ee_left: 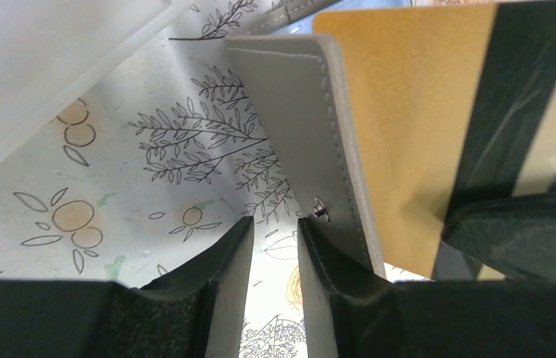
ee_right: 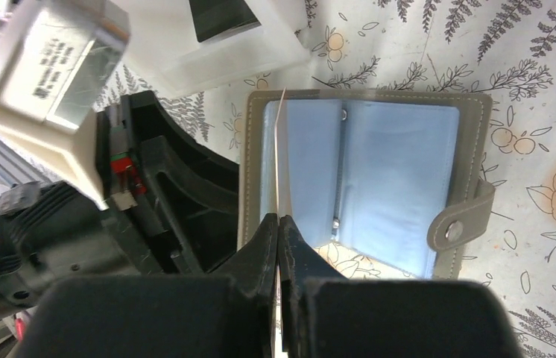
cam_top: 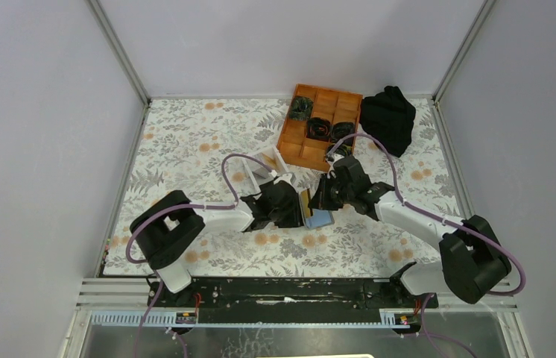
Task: Put the credit cards into the card holder
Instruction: Open the card holder at the center of the board.
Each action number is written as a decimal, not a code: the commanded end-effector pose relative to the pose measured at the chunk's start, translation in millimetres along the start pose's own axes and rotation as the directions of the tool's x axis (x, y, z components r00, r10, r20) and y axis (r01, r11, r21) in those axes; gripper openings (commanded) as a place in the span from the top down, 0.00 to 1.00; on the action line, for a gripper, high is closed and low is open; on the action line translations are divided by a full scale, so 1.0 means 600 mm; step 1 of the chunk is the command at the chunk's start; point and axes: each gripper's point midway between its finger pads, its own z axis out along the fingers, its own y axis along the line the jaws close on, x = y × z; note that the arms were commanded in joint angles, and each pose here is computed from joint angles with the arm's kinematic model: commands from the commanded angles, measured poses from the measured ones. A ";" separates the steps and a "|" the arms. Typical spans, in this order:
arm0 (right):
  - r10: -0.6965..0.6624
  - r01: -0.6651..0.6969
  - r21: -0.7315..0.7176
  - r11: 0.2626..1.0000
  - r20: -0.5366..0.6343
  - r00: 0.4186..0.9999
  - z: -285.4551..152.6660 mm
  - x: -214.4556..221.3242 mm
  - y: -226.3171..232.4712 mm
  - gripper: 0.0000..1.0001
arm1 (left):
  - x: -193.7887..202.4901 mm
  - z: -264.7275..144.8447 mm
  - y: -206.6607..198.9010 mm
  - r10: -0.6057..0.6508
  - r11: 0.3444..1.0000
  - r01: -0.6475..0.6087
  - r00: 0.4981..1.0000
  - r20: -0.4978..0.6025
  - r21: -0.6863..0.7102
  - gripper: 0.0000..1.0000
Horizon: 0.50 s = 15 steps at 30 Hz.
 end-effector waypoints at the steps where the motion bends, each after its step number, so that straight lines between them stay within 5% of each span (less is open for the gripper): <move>1: -0.045 0.045 -0.002 0.999 -0.002 0.999 0.010 -0.002 0.018 1.00 | 0.081 -0.012 0.112 0.027 0.976 -0.058 0.989 -0.145 -0.212 0.63; 15: -0.161 0.166 0.074 0.983 -0.074 0.984 0.043 0.064 0.015 1.00 | 0.136 -0.042 0.175 -0.016 0.939 -0.077 0.964 -0.266 -0.336 0.63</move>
